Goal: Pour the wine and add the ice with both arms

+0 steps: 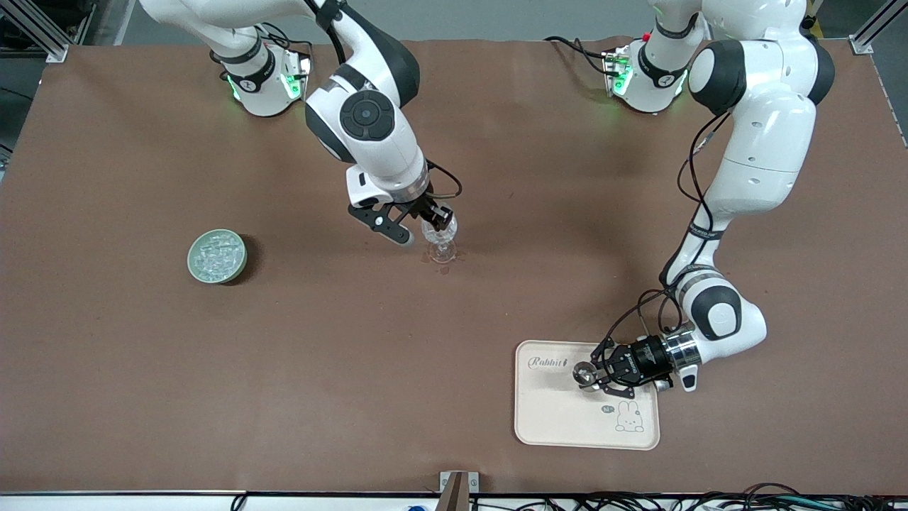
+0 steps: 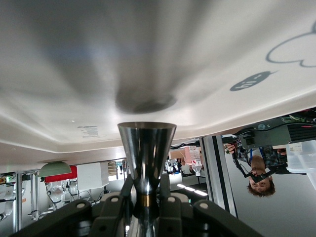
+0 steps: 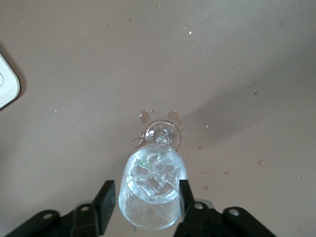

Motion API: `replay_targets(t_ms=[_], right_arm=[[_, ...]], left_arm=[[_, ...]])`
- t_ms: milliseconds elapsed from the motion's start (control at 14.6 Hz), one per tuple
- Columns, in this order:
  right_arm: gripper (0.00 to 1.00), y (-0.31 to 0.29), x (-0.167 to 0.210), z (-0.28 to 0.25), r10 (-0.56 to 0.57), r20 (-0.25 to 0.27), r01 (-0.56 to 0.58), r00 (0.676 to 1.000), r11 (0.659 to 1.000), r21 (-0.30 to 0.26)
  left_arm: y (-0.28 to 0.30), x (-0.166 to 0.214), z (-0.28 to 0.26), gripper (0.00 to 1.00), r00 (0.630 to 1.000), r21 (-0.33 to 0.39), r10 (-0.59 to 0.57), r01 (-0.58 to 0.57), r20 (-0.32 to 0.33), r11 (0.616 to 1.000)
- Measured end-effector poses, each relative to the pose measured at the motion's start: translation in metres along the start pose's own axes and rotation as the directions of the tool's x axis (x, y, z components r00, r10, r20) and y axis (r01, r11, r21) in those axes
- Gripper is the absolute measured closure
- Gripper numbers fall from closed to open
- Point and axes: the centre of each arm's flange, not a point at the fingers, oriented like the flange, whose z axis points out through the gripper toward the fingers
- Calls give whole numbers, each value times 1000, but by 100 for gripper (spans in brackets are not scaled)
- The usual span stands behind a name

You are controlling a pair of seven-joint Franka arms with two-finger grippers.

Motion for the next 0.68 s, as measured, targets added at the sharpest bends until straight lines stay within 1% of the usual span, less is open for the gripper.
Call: replay_targets(t_ms=[68,137,205,274,342,411,479,548,616,685], right_arm=[[29,0,4,-8,5,0,-5,1000,1000,-14],[18,1,9,-21,11,-4,-11,1000,1000,-22],[9,2,16,-38,13,-17,-13,1000,1000,-16],[1,5,24,-60,8,-37,-8,999,1000,3],[0,10,34,-84,0,-68,2,998,1000,25],[0,19,46,-109,-18,-105,23,994,999,42],[0,32,62,-132,-55,-149,62,987,997,37],[0,50,81,-153,-99,-185,102,978,995,8],[0,71,105,-173,-135,-209,134,968,991,-23],[0,94,131,-193,-165,-230,158,959,986,-48]], left_arm=[[0,0,0,69,1000,0,3,-3,0,1000],[0,0,0,60,1000,-1,4,-4,0,1000],[1,-1,0,51,1000,-1,8,-8,1,1000],[2,-1,-1,42,1000,-1,14,-14,1,1000],[2,-2,-1,30,1000,5,31,-31,-4,1000],[3,-2,-4,22,998,21,53,-52,-16,998],[6,-2,-8,13,997,37,70,-69,-25,997],[8,-1,-15,4,996,52,80,-79,-25,996],[10,0,-21,0,996,63,84,-83,-18,995],[11,2,-25,0,996,68,87,-86,-13,994]])
